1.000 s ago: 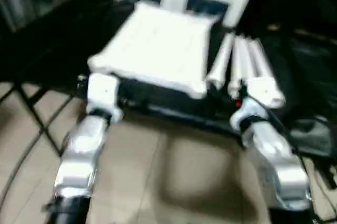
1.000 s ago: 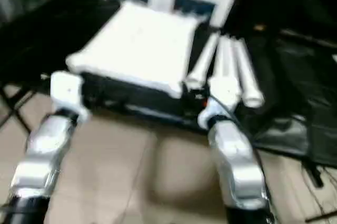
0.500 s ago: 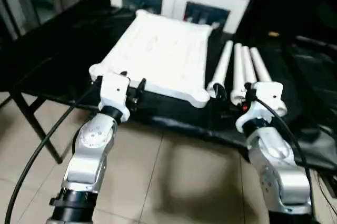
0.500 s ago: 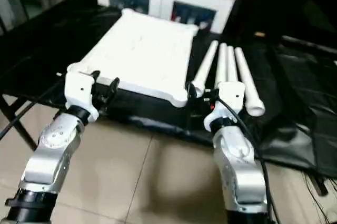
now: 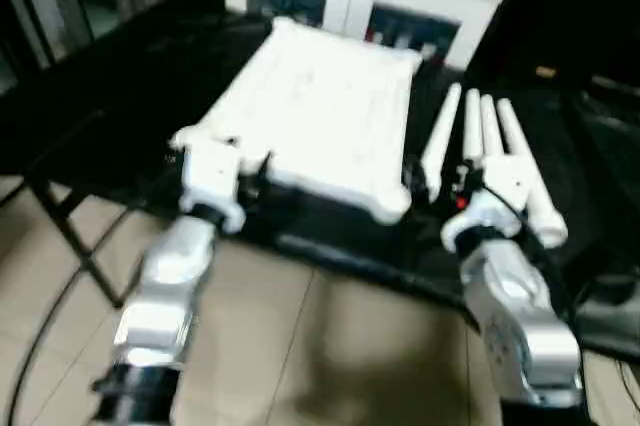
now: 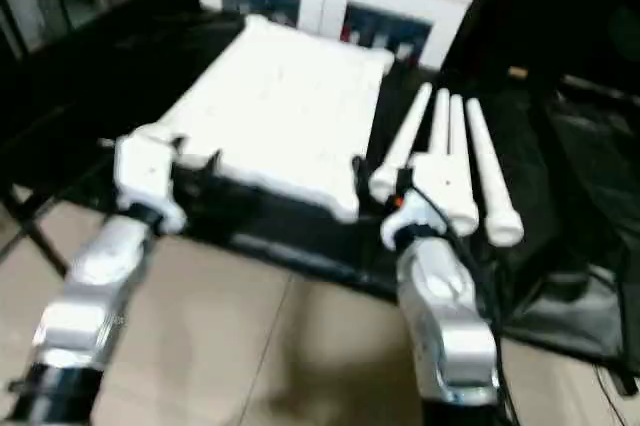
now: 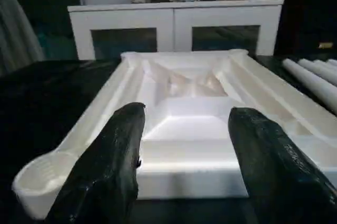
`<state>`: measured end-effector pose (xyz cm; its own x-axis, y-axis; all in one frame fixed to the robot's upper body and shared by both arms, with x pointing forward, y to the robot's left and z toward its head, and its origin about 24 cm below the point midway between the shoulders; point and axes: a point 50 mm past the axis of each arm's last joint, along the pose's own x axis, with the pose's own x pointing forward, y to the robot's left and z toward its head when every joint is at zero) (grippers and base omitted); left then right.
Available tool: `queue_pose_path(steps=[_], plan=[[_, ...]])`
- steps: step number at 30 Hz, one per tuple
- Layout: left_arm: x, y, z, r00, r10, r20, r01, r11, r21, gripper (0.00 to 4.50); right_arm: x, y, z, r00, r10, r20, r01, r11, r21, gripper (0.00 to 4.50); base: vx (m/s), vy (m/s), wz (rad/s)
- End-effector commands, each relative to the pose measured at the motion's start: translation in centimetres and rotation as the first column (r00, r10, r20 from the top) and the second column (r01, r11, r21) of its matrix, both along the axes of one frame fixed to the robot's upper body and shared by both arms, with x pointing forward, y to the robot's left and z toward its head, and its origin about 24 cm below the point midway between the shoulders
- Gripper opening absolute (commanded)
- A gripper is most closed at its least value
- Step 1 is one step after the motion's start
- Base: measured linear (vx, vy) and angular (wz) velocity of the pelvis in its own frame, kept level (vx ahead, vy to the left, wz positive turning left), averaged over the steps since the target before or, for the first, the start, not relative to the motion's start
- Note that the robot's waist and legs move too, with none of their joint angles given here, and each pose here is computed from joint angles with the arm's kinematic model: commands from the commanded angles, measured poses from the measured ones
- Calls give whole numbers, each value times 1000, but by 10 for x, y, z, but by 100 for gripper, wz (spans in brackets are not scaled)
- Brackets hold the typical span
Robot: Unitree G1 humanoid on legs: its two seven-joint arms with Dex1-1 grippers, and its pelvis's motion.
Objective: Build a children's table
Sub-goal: Move to table
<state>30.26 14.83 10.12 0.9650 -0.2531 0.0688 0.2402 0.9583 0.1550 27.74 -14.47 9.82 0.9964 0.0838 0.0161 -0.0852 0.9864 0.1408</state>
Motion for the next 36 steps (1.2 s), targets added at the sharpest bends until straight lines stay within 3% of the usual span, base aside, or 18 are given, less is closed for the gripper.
queue_pose_path(steps=[1, 26, 28, 30, 31, 34, 35, 36], plan=[[-1, -6, 2, 1000, -22, 7, 22, 1000, -1, 292, 2, -3, 0, 1000, -15, -10, 15, 1000, -2, 450, 102, 55, 36], [-1, -5, 2, 999, -40, 9, 40, 999, 10, 292, 0, -8, 4, 1000, 0, 2, 0, 1000, 2, 450, 156, -26, -32], [-1, -6, 2, 998, -67, 5, 67, 998, 20, 292, 0, -7, 4, 1000, 29, -5, -29, 1000, -11, 450, 223, -109, 5], [-4, -4, 2, 989, -147, -15, 147, 989, 31, 292, -3, -3, 6, 988, 156, -15, -156, 986, -51, 450, 202, -36, 11], [-4, -4, 2, 989, -147, -15, 147, 989, 31, 310, -3, -3, 6, 988, 156, -15, -156, 986, -51, 450, 163, -38, 8], [-9, 5, 6, 967, -254, -6, 255, 967, 18, 326, -13, 5, 11, 935, 353, -20, -354, 931, -89, 450, -49, -54, -3], [-9, 5, 6, 967, -254, -6, 255, 967, 18, 326, -13, 5, 11, 935, 353, -20, -354, 931, -89, 450, 0, 0, 0], [-12, 9, 9, 948, -318, -3, 318, 948, 20, 332, -17, 6, 12, 904, 427, -29, -427, 896, -125, 450, 0, 0, 0]])
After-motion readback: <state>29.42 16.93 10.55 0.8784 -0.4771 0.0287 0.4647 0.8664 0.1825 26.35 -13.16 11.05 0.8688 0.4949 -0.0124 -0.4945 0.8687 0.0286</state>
